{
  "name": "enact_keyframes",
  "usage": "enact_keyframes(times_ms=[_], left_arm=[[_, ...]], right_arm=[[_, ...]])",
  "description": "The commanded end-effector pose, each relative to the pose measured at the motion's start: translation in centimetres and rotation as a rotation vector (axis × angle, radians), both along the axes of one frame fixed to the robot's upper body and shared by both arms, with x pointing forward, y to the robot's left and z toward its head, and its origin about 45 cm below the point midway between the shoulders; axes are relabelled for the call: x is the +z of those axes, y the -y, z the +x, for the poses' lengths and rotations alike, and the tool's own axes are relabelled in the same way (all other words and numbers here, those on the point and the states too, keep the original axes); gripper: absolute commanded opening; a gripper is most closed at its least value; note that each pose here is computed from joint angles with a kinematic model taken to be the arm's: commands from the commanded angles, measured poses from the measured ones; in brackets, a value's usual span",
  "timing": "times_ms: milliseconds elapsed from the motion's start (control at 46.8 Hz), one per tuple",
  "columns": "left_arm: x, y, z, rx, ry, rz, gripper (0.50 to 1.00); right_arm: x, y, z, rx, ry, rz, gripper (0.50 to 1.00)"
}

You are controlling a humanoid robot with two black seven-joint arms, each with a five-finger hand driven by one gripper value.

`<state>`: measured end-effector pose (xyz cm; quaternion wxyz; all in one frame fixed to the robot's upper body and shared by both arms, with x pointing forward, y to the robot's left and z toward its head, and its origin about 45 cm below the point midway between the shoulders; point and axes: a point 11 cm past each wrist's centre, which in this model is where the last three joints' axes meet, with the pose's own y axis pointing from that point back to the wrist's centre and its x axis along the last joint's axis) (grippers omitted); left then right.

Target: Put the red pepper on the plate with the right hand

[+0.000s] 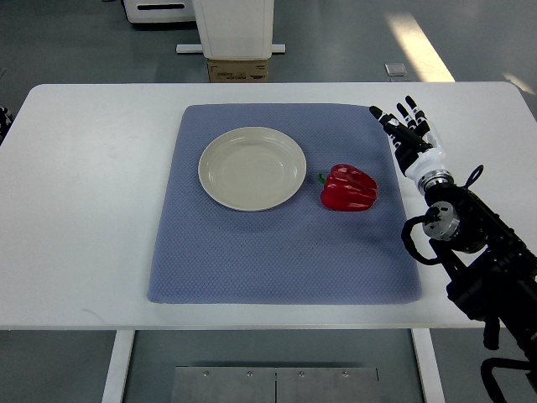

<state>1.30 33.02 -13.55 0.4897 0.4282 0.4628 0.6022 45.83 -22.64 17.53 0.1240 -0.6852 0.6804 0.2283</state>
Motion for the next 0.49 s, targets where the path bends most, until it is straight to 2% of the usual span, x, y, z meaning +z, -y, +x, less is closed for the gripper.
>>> enact_keyframes(times_ms=[0,470], left_arm=[[0.00,0.00,0.00,0.000,0.000,0.000,1.000],[0.00,0.00,0.00,0.000,0.000,0.000,1.000]], right_arm=[[0.06,-0.01,0.03,0.000,0.001,0.000,1.000],[0.13,-0.03,0.07,0.001,0.003,0.000,1.000]])
